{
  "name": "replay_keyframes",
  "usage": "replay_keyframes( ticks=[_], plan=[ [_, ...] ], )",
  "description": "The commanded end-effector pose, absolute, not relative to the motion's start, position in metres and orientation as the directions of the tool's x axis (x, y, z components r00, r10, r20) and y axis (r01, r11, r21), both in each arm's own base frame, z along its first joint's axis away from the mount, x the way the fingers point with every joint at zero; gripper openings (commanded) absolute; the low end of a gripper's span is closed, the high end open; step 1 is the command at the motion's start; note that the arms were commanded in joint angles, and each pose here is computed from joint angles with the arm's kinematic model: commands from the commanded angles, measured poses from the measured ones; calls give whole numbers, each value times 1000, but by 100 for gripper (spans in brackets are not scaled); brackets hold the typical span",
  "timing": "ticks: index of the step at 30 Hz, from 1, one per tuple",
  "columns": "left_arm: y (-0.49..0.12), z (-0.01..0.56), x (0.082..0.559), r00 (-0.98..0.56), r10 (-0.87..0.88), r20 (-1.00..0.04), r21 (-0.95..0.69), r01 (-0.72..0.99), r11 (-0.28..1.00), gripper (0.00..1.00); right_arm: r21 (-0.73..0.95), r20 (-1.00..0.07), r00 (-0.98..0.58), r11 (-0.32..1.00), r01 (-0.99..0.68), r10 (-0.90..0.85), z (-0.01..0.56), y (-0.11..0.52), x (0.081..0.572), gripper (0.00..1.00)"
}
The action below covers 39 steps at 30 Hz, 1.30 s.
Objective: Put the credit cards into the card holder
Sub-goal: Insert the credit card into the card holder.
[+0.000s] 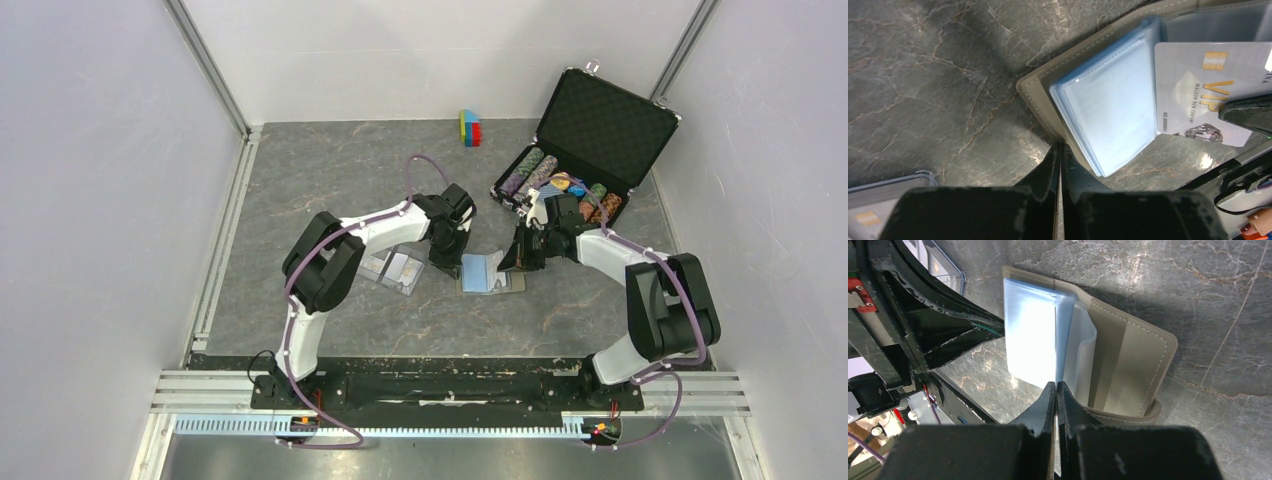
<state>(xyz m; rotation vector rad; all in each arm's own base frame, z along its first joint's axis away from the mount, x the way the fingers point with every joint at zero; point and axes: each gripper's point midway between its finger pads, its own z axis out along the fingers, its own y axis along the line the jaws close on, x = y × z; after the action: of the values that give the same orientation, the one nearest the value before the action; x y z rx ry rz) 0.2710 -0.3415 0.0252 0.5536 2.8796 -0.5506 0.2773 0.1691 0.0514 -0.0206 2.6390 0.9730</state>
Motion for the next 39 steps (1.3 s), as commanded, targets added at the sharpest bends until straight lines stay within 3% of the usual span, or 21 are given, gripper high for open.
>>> replay_keyframes(
  ticks=[1, 26, 39],
  plan=[
    [-351, 23, 271, -903, 366, -226, -347, 426, 836, 6, 616, -298, -949, 781, -104, 108, 45, 166, 281, 0],
    [-340, -1, 258, -906, 397, -145, -309, 422, 852, 2, 671, -245, -966, 733, -111, 79, 25, 171, 279, 0],
    [-338, -6, 254, -905, 407, -122, -306, 424, 852, 2, 678, -348, -937, 698, -230, 29, 32, 177, 292, 0]
  ],
)
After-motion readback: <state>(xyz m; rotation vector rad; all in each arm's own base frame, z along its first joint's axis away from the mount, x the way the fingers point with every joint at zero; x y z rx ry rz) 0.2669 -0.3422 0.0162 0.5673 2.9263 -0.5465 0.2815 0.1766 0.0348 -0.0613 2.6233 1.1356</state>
